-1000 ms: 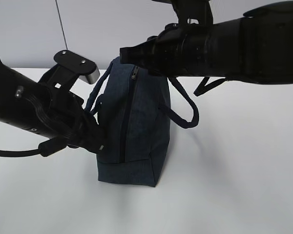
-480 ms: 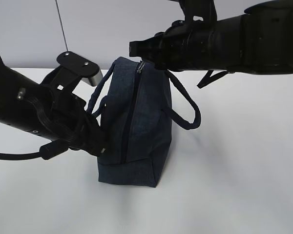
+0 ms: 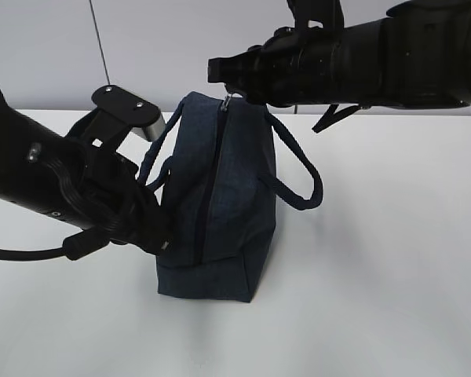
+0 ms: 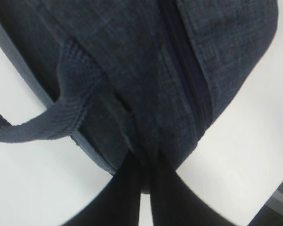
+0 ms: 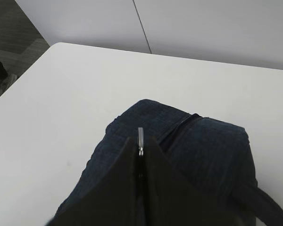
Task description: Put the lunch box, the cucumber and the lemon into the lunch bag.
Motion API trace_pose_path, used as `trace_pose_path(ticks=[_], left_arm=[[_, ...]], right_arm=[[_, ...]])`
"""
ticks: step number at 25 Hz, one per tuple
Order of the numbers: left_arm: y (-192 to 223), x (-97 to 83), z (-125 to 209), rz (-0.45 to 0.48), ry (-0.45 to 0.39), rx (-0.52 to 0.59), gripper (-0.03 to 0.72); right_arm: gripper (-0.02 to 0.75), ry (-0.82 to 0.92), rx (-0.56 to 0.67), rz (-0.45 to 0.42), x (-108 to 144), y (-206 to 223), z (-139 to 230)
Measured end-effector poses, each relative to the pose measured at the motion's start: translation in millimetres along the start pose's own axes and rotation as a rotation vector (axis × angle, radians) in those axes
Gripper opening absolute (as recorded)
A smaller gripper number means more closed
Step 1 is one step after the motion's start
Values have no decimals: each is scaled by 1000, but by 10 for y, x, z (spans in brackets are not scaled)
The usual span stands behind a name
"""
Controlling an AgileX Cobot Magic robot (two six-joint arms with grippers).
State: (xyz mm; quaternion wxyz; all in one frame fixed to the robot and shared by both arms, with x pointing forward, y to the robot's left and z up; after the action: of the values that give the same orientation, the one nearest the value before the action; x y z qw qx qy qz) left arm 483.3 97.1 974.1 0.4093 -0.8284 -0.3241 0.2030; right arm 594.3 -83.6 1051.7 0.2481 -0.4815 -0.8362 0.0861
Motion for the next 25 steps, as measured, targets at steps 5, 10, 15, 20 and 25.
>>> trace_pose_path(ticks=[5,10,15,20,25], left_arm=[[7,-70,7,16,17,9,-6],[2,-82,20,23,17,21,-6],[1,-83,21,23,17,23,-6],[-4,-86,24,25,17,25,-6],[-43,-95,21,29,19,24,-6]], right_arm=[[0,-2,1,3,-13,93,-9],[0,-4,-4,0,-14,143,-33],[0,-15,-15,-5,0,147,-72],[0,-25,-15,-3,-2,161,-76],[0,-32,-15,-3,-2,161,-76]])
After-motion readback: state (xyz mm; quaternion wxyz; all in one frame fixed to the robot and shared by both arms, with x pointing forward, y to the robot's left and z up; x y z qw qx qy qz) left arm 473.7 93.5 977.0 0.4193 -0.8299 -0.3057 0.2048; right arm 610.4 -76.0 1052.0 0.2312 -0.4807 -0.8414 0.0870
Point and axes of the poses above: a point on each arm's last joint axis where the gripper is mounted, y pointing out along that axis toward the gripper, x along the wrist's bending axis when the last joint is at zero, z = x × y, the point moved 2 cm from there along y, pointing out along that axis toward the gripper, and after that the axes turned 2 degrees about y, right-handed, at the moved point
